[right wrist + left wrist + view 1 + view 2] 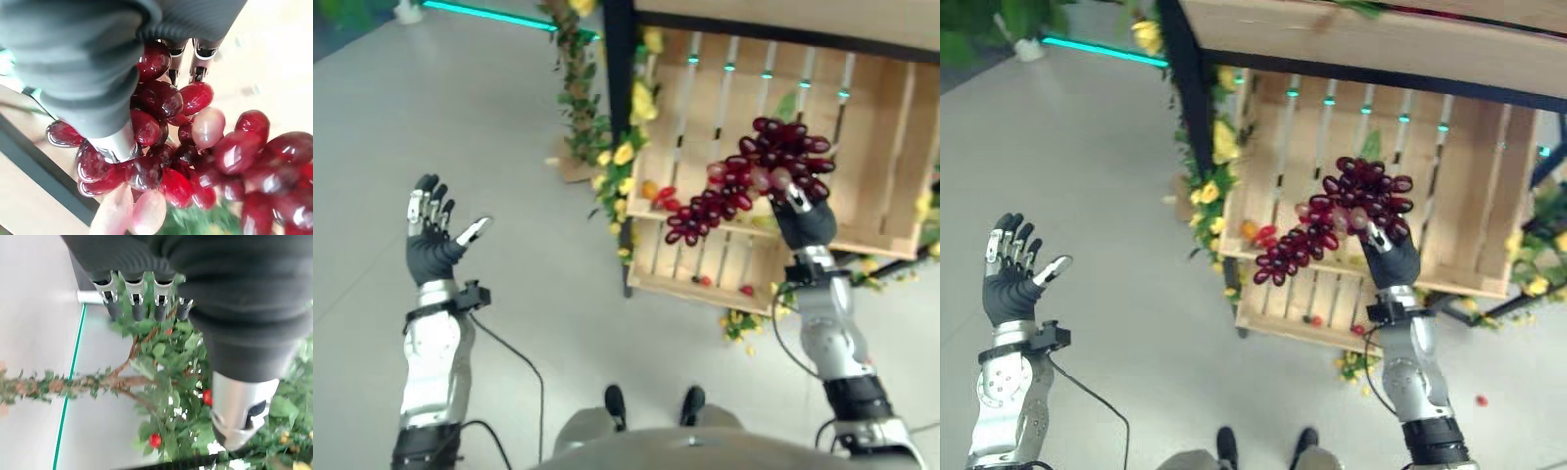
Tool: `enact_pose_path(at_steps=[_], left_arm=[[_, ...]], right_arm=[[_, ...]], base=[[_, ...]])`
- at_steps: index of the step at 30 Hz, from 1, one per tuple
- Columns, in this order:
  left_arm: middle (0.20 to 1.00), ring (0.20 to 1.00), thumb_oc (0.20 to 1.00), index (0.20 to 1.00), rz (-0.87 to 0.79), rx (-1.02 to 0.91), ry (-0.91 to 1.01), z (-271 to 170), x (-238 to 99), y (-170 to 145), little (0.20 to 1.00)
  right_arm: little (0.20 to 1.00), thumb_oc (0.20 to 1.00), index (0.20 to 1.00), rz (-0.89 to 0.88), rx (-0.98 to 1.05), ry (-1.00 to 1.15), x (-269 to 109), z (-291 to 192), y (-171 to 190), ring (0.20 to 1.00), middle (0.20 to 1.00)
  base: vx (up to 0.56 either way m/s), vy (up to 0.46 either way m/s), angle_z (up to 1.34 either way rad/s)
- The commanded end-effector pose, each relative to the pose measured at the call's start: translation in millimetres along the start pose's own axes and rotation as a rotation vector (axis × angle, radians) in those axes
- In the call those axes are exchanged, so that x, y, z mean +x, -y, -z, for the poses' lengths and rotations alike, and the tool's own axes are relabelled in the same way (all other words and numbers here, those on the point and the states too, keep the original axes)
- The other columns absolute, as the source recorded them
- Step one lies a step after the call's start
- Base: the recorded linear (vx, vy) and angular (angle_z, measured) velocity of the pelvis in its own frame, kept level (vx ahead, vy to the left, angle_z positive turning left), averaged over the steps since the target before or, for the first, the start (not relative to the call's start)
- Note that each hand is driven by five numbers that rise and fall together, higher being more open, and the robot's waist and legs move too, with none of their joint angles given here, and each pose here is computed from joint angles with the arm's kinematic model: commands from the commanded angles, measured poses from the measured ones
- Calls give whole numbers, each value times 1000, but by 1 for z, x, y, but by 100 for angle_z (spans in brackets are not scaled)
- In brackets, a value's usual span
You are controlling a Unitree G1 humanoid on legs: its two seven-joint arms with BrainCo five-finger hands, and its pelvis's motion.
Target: Pick up the fruits from the basket on one side to the basket on the other side
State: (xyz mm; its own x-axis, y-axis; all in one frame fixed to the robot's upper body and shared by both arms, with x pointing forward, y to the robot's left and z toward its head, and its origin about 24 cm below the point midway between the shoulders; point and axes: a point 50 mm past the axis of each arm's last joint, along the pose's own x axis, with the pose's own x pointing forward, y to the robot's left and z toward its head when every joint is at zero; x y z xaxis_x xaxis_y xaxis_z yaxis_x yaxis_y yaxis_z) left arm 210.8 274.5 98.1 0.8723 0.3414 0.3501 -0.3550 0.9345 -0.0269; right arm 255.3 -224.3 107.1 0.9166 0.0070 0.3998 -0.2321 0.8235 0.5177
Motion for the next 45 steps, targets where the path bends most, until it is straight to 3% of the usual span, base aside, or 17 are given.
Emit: enact_pose_path(at_steps=[1, 11, 22, 28, 29, 30, 31, 45], left_arm=[[1000, 1000, 1000, 1000, -14, 3, 95, -16, 1, -6, 1000], [1000, 1000, 1000, 1000, 32, -11, 57, -11, 2, 1, 1000], [1000, 1000, 1000, 1000, 109, -33, 63, -14, 6, 13, 1000], [1000, 1000, 1000, 1000, 159, -48, 72, -16, 9, 21, 1000], [1000, 1000, 1000, 1000, 159, -50, 76, -17, 10, 21, 1000], [1000, 1000, 1000, 1000, 164, -49, 77, -17, 11, 22, 1000], [1000, 1000, 1000, 1000, 166, -48, 80, -18, 12, 22, 1000], [1000, 1000, 1000, 1000, 163, -20, 116, -25, 16, 20, 1000]], right_arm=[[200, 200, 200, 4, -46, 150, 16, -28, 1, 200, 200], [200, 200, 200, 105, -152, 206, 20, -50, 17, 200, 200], [200, 200, 200, 115, -284, 263, 54, -78, 13, 200, 200], [200, 200, 200, 77, -325, 274, 90, -89, -2, 200, 200], [235, 235, 235, 70, -335, 270, 94, -90, -3, 235, 235], [711, 711, 711, 72, -353, 266, 97, -91, -4, 711, 711], [1000, 1000, 1000, 74, -356, 263, 98, -90, -5, 1000, 1000], [1000, 1000, 1000, 84, -476, 227, 94, -89, 0, 1000, 1000]], base=[[41, -97, 3], [34, -98, 13], [-22, -44, 10], [-30, 4, 4], [-19, 19, -4], [0, 0, 0], [0, 0, 0], [-1, 3, -1]])
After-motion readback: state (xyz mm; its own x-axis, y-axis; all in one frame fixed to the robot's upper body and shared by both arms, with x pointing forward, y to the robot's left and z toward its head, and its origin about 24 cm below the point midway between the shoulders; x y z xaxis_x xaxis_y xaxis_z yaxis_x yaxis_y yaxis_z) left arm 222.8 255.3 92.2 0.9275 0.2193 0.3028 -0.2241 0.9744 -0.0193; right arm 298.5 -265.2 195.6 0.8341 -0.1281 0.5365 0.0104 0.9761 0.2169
